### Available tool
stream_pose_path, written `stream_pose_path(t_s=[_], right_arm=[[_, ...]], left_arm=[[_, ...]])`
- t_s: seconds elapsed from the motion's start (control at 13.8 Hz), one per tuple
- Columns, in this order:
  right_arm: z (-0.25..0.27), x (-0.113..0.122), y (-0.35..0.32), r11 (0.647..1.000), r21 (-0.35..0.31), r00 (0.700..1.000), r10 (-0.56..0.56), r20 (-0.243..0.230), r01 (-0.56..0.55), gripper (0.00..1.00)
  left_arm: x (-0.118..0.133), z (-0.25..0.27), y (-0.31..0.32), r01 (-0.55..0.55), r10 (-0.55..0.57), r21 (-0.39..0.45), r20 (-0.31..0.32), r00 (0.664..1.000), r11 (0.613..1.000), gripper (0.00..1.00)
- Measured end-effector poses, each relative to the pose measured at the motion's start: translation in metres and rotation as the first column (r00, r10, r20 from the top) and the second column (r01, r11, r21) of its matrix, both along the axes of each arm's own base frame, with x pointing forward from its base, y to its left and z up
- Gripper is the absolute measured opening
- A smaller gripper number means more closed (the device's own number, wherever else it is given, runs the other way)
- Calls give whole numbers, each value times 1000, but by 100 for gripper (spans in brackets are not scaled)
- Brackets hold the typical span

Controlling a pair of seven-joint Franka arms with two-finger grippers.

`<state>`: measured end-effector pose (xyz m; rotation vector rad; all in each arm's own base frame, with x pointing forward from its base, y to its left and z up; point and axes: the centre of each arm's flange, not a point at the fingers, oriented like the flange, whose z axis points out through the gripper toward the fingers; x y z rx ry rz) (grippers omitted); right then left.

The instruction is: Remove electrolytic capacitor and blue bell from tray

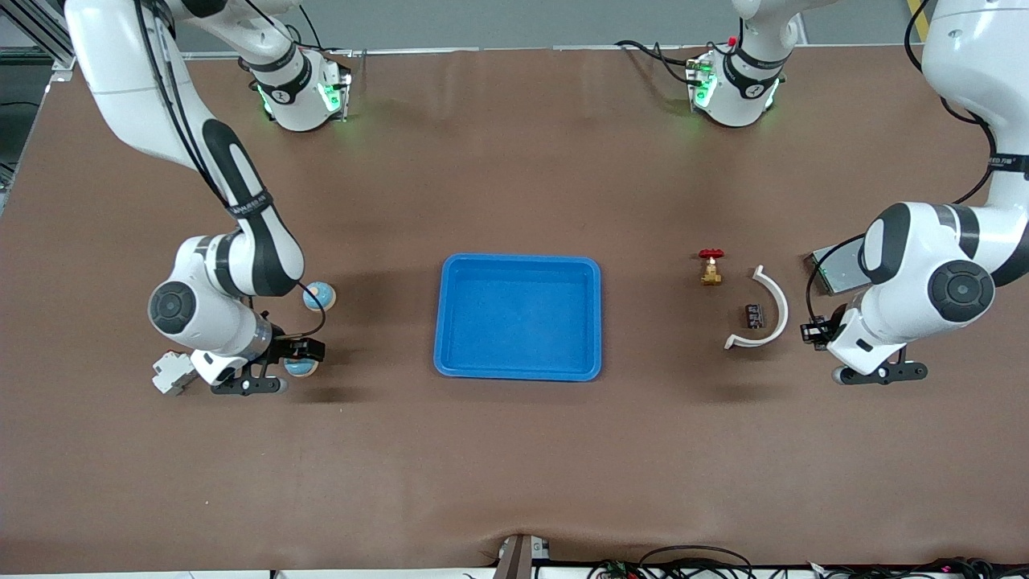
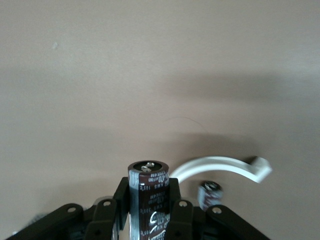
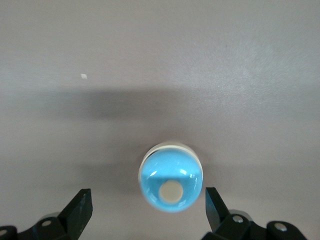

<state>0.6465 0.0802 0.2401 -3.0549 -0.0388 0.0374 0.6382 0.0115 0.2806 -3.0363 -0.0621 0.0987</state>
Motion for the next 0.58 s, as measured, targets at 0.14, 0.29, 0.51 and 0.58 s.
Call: stream_pose_path(t_s=[0.14, 0.29, 0.51, 0.58], right_arm=[[35, 2, 1, 1000, 9, 1000, 6, 0, -6, 100], [63, 1, 0, 1000, 14, 1000, 6, 14, -6, 100], [109, -4, -11, 1000, 13, 1000, 4, -16, -3, 100], [129, -5, -19, 1000, 3, 999, 3, -33, -2, 100]], left_arm=[[0, -21, 2, 19, -19, 1, 13, 1000, 1000, 34], [0, -40, 0, 45, -45, 6, 11, 999, 999, 34], [-1, -56, 3, 62, -62, 11, -6, 998, 998, 34], [-2, -59, 6, 77, -77, 19, -11, 997, 997, 34]])
